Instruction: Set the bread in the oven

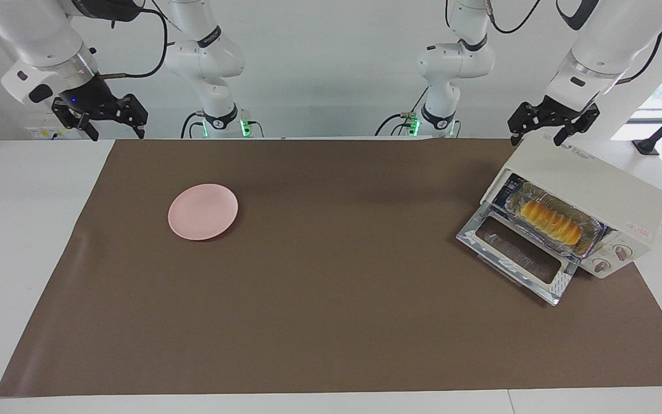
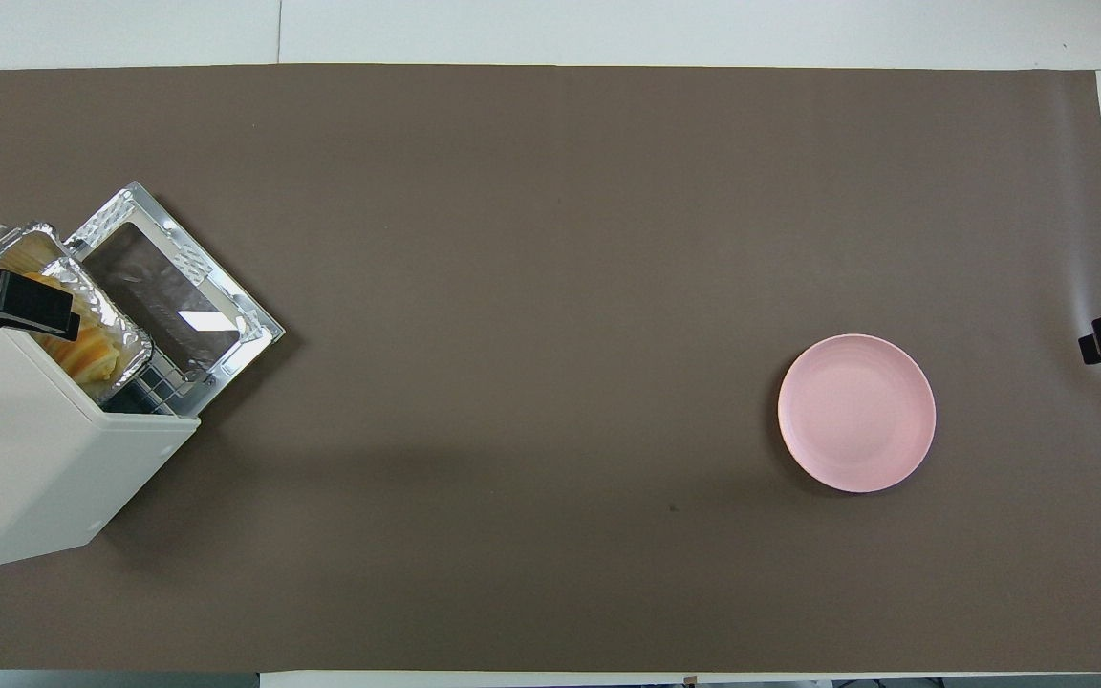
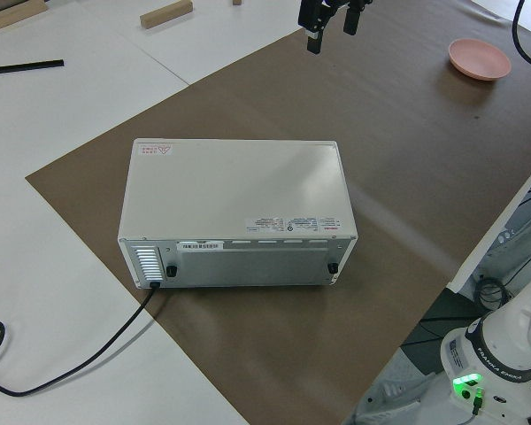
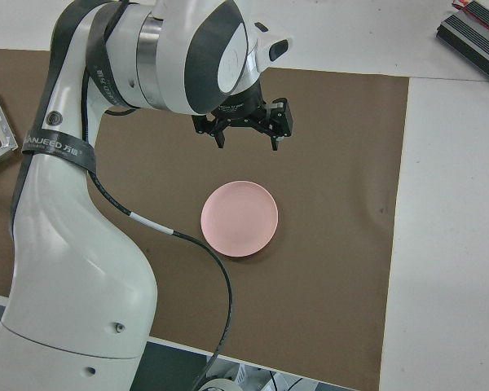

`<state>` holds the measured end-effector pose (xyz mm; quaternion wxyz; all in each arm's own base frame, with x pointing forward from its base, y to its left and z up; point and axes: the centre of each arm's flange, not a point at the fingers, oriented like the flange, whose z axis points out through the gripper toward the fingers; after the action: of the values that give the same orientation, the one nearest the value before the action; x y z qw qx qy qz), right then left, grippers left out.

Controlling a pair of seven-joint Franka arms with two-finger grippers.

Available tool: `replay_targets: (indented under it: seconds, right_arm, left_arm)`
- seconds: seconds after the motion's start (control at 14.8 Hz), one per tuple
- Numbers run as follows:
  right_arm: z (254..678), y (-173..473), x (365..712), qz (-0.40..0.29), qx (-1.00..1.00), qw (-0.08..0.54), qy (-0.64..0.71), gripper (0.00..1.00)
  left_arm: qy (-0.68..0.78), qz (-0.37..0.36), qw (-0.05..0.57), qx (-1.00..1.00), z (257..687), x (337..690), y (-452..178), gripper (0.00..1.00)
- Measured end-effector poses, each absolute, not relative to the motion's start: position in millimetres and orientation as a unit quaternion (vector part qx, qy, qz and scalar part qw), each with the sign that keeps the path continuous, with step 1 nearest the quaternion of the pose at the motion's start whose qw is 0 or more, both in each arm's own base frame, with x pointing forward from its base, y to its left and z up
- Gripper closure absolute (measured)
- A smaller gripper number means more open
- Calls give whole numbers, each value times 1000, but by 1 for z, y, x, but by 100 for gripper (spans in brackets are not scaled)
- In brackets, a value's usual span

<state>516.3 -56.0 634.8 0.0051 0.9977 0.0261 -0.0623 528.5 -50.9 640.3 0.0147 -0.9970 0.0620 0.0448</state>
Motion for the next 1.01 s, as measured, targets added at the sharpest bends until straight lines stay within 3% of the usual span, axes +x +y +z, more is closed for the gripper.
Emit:
replay_targets:
  seconds: [1.01]
  right_arm:
    - [635,-56,516,-62,998,5,26,0]
  left_arm:
    - [64,58,16,-996,629,527,-57,0]
